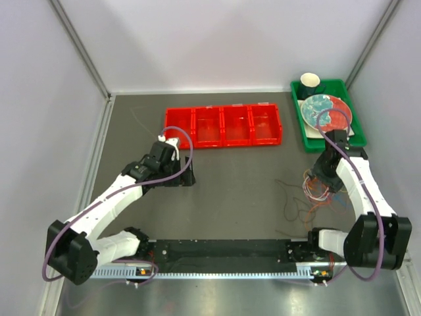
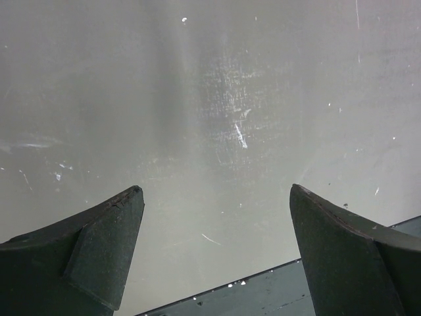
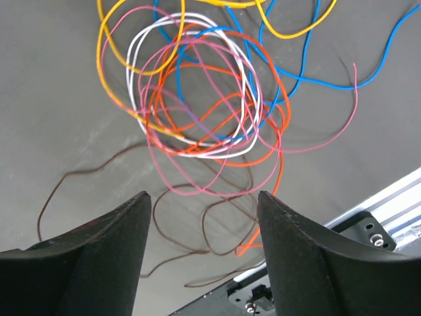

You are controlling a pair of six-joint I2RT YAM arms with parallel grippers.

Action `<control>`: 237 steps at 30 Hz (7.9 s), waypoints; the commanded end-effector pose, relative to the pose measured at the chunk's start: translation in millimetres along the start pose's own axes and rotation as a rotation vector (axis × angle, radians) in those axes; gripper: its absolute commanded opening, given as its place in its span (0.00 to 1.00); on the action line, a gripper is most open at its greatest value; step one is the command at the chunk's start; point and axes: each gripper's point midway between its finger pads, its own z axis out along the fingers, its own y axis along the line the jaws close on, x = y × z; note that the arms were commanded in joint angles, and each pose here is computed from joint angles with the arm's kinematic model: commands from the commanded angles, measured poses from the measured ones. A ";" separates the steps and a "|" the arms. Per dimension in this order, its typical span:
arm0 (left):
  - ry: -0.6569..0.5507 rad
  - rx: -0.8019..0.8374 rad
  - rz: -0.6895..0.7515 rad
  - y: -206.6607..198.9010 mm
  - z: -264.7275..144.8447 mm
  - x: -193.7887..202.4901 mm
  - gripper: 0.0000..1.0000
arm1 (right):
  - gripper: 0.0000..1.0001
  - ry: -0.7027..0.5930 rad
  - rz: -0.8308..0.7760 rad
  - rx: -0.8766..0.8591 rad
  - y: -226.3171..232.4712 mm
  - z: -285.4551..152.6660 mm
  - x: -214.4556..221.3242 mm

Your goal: Untangle the cables

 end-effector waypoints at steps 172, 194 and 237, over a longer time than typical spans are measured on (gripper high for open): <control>-0.057 -0.164 0.006 23.0 -4.5 -11.3 0.95 | 0.00 -0.194 -0.192 -0.451 333.5 -17.8 -149.8; -0.064 -0.164 0.007 23.1 -5.5 -11.7 0.95 | 0.68 -0.195 -0.081 -0.098 153.1 -57.7 -117.5; -0.064 -0.176 0.014 23.4 -5.3 -11.3 0.95 | 0.22 0.083 -0.139 0.106 68.5 87.6 -56.0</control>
